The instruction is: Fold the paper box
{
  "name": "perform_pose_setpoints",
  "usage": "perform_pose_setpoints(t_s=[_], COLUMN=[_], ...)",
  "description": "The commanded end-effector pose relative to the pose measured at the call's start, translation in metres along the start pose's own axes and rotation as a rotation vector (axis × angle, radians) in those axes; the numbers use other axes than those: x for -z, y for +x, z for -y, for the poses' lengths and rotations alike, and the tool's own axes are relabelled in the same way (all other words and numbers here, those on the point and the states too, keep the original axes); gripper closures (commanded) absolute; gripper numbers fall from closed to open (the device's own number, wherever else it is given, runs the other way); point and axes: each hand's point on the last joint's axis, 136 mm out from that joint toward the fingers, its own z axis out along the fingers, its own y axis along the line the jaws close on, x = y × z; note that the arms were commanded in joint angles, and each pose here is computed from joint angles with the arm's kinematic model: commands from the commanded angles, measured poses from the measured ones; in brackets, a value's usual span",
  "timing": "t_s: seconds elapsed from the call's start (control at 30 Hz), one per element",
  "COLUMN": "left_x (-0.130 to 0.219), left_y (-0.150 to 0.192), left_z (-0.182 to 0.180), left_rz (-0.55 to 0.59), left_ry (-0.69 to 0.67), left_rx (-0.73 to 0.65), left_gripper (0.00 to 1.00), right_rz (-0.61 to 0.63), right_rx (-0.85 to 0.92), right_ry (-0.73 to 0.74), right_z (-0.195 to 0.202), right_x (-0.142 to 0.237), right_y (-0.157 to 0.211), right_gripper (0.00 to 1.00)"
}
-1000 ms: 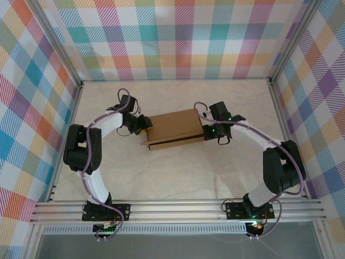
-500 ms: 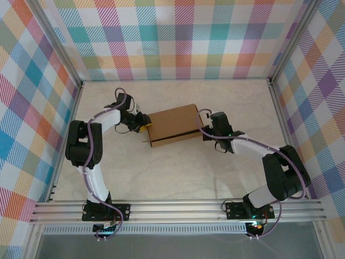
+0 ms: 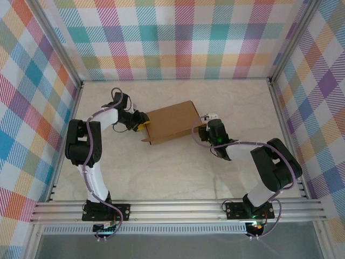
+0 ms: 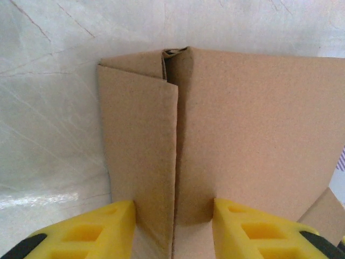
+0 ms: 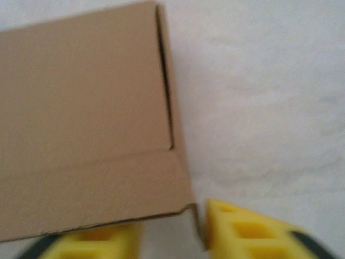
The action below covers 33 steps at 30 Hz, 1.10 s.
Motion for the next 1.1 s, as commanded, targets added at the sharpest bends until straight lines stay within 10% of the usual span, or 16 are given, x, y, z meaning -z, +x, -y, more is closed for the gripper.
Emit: perform_pose_setpoints(t_s=[0.0,0.43,0.73,1.07], left_x=[-0.015,-0.02,-0.027,-0.033], left_y=[0.021,0.029,0.039,0.04], left_z=[-0.033,-0.06,-0.084,-0.107], left_rz=[-0.068,-0.11,-0.147,-0.165], left_ry=[-0.119,-0.188,-0.16,-0.124], left_rx=[0.072,-0.003,0.013,0.078], left_gripper=[0.6,0.67,0.69,0.7], right_rz=[-0.095,0.024,-0.299,-0.489], right_rx=[0.056,-0.085,-0.639,-0.816], right_ry=[-0.078,-0.31,-0.344,-0.656], right_z=[-0.014,-0.022,0.028,0.003], right_x=[0.016,0.102,0.024,-0.028], right_y=[0.027,-0.031,-0.053,-0.039], right_gripper=[0.21,0.07,0.08,0.09])
